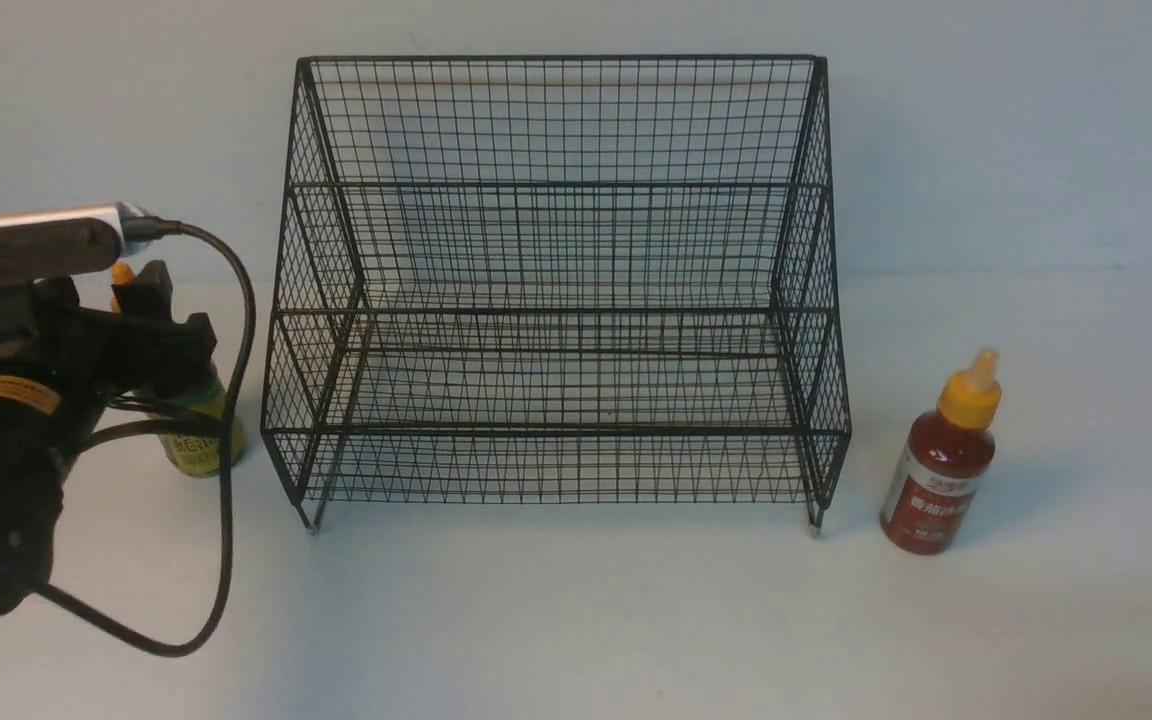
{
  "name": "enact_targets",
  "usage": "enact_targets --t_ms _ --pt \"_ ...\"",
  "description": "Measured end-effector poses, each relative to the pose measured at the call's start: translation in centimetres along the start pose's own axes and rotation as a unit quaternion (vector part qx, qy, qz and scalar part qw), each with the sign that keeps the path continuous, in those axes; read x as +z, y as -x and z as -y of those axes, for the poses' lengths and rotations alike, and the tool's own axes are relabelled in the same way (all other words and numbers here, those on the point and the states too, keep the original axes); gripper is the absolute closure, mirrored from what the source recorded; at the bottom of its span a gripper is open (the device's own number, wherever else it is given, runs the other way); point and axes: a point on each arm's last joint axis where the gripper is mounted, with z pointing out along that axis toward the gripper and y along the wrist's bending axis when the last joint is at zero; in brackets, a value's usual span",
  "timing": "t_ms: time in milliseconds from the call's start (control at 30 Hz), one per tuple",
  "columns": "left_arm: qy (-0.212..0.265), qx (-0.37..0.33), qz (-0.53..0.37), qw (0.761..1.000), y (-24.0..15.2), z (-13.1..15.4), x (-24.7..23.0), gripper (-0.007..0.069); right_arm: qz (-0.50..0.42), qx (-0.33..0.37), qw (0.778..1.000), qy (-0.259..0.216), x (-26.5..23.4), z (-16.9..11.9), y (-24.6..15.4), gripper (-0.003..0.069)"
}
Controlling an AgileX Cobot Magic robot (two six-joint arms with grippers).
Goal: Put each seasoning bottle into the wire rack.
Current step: Use the left arm to grab the condiment bottle closest to it
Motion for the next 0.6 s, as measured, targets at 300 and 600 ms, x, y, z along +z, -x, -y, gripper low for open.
enact_targets --t_ms 300,600 --pt "0.028 -0.012 0.002 1.0 -1.5 -0.2 2.7 0.0154 0.0 0.0 1.0 0.0 0.0 0.0 0.0 0.0673" --pt "0.035 -0.01 -0.003 0.999 -2.7 -0.4 3.3 0.0348 0.0 0.0 1.0 0.0 0.0 0.0 0.0 0.0673"
